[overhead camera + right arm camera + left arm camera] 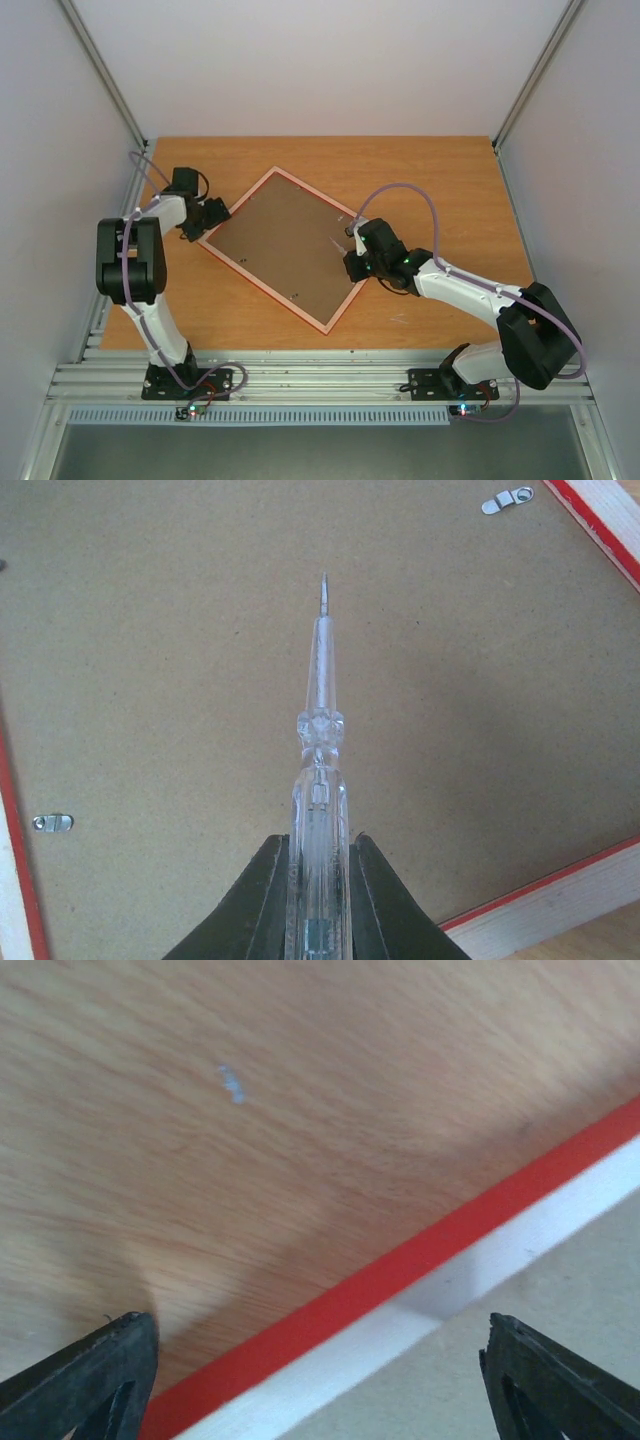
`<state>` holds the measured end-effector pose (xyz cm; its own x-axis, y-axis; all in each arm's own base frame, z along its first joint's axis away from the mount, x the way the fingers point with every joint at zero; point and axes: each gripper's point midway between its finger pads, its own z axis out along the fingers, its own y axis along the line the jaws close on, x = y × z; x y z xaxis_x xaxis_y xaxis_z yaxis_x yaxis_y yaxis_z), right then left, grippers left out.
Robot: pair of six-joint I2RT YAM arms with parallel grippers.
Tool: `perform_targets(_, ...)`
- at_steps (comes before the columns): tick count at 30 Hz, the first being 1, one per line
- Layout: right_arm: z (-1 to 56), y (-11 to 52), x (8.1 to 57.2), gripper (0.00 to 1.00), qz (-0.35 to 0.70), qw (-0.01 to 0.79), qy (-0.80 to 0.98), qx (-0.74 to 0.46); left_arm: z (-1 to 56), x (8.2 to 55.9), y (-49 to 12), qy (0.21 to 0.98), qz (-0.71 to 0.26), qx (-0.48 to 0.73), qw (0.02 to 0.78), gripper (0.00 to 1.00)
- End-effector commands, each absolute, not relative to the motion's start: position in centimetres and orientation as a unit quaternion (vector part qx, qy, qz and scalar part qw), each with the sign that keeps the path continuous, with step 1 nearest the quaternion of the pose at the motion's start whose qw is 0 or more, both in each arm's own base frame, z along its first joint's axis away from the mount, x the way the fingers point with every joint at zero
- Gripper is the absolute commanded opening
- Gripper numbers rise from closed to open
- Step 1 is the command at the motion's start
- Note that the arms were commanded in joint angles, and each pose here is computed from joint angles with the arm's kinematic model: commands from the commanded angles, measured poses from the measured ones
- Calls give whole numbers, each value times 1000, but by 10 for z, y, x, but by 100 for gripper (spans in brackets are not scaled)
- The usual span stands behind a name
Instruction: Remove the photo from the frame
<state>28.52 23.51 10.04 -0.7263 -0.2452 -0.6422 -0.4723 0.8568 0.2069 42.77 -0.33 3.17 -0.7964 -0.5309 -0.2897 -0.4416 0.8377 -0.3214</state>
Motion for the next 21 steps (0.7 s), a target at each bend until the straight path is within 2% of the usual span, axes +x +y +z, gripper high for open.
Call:
perform_targets(1,107,240,291,1,193,323,906,-193,37,440,-17,937,-167,-241,192,89)
perform_targets(12,108,241,290,1,196,320,907,-192,22,393,-43,935,-198,-256,145,79)
perform_targets(21,108,240,290,1,195,321,907,-192,15,357,-80,963,-147,-197,112,71)
